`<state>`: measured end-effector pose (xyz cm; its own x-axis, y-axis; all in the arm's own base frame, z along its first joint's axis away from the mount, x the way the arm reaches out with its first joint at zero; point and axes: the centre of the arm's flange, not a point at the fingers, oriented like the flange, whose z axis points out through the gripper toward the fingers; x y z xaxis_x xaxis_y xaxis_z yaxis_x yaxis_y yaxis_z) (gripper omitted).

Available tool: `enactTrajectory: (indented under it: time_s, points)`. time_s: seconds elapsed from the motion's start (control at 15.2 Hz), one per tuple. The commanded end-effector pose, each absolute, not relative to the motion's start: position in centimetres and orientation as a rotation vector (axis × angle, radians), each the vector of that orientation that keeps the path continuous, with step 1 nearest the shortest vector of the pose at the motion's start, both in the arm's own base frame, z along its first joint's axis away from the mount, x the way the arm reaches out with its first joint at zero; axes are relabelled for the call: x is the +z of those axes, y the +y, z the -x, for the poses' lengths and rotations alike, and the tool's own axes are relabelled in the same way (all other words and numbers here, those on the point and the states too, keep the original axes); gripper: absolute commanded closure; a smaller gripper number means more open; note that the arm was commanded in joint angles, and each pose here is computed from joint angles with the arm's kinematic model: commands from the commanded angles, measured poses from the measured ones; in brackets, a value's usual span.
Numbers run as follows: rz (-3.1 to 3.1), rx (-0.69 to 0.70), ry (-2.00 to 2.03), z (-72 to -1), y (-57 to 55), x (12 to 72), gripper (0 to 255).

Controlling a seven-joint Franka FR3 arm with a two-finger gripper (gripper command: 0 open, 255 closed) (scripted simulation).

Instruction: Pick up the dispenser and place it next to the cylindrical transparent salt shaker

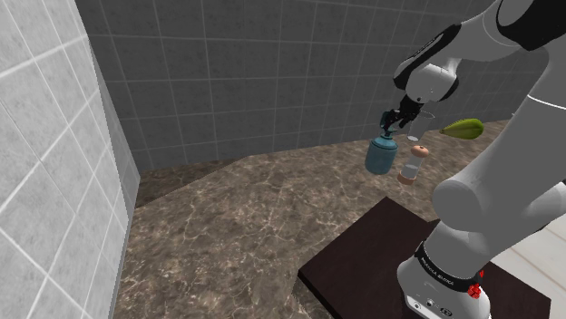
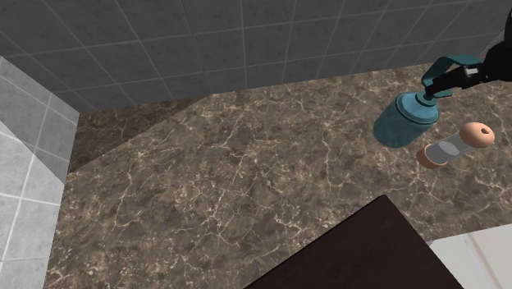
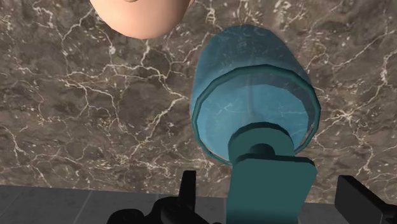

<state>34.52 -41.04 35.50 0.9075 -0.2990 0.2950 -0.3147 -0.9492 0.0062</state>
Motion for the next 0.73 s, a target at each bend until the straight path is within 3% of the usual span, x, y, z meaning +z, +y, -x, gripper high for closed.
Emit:
enactTrajectory:
  time_s: [0.0,0.2,0.66]
  points:
    - [-3.016,0.454,-0.485,-34.2,-40.9,36.8,0]
    - [-3.016,0.454,-0.485,-33.1,-40.5,40.3,0]
    - [-3.016,0.454,-0.485,-33.1,-40.5,40.3,0]
